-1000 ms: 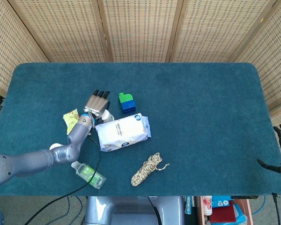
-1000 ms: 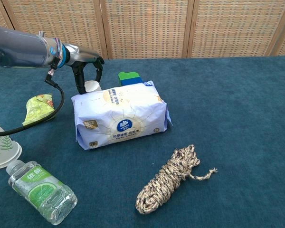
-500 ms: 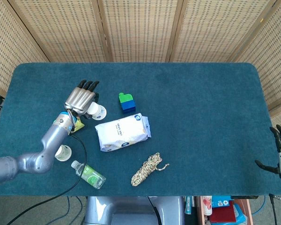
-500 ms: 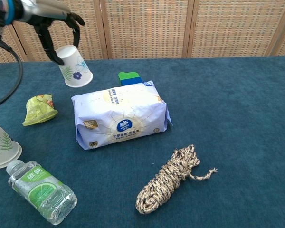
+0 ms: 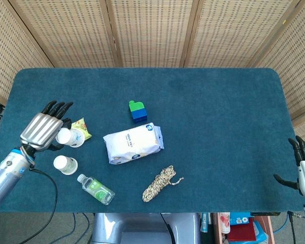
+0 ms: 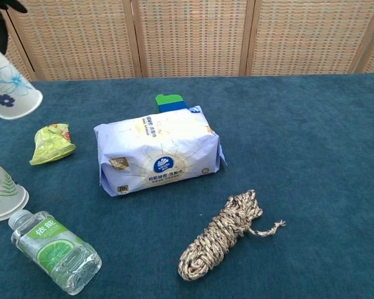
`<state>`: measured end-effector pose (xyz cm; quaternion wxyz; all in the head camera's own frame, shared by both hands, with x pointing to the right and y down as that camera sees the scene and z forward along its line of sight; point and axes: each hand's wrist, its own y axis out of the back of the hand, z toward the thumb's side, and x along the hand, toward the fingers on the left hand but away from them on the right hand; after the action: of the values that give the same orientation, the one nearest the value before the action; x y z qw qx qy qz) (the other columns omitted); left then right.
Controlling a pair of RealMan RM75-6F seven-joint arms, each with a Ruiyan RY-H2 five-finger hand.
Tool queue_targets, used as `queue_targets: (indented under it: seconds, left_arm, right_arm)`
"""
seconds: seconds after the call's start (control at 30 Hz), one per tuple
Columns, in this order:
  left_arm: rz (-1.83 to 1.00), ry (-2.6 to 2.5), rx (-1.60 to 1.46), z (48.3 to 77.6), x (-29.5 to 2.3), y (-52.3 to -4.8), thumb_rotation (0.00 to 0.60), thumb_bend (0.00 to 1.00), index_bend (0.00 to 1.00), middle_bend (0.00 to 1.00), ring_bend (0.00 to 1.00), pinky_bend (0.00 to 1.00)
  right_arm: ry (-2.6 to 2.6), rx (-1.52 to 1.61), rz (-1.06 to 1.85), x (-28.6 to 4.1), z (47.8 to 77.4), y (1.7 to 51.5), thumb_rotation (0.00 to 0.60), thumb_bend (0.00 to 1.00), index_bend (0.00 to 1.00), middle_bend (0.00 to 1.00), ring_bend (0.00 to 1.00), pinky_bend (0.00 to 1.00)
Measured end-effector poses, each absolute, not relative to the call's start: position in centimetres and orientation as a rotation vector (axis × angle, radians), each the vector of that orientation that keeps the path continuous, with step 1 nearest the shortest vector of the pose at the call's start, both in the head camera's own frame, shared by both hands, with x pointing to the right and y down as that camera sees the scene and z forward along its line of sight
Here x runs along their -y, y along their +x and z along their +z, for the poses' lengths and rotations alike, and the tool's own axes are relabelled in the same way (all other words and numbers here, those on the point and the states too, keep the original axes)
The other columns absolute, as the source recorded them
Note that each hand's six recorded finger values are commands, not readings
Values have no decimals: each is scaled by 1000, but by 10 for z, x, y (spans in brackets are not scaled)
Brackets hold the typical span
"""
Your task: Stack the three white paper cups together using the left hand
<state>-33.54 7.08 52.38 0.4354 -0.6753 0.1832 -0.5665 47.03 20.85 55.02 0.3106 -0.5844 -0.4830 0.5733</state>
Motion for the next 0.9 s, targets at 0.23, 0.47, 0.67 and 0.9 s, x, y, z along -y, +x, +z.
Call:
queue_targets:
  seconds: [0.23,0.47,0.67,0.9]
  left_arm:
    - [-1462,-1732,-454,527,-113,-376,600,221,575,0,0,0]
    - [-1531,-1745,-464,541,-124,-410,600,221,575,0,0,0]
    - [-1521,-1774,-453,554,-128,-407,600,221,575,0,0,0]
    - [-1518,-1784,-423,560,-131,-401,600,221,575,0,0,0]
  right_arm:
    - [-1548,1249,1517,-211,553,464,600,0,0,0,0,0]
    - [-1548,1249,1523,-210,554,464,600,0,0,0,0,0]
    - [-1548,1251,1522,-210,554,464,600,0,0,0,0,0]
    - [-1544,1262,1521,-210,553,466,600,0,0,0,0,0]
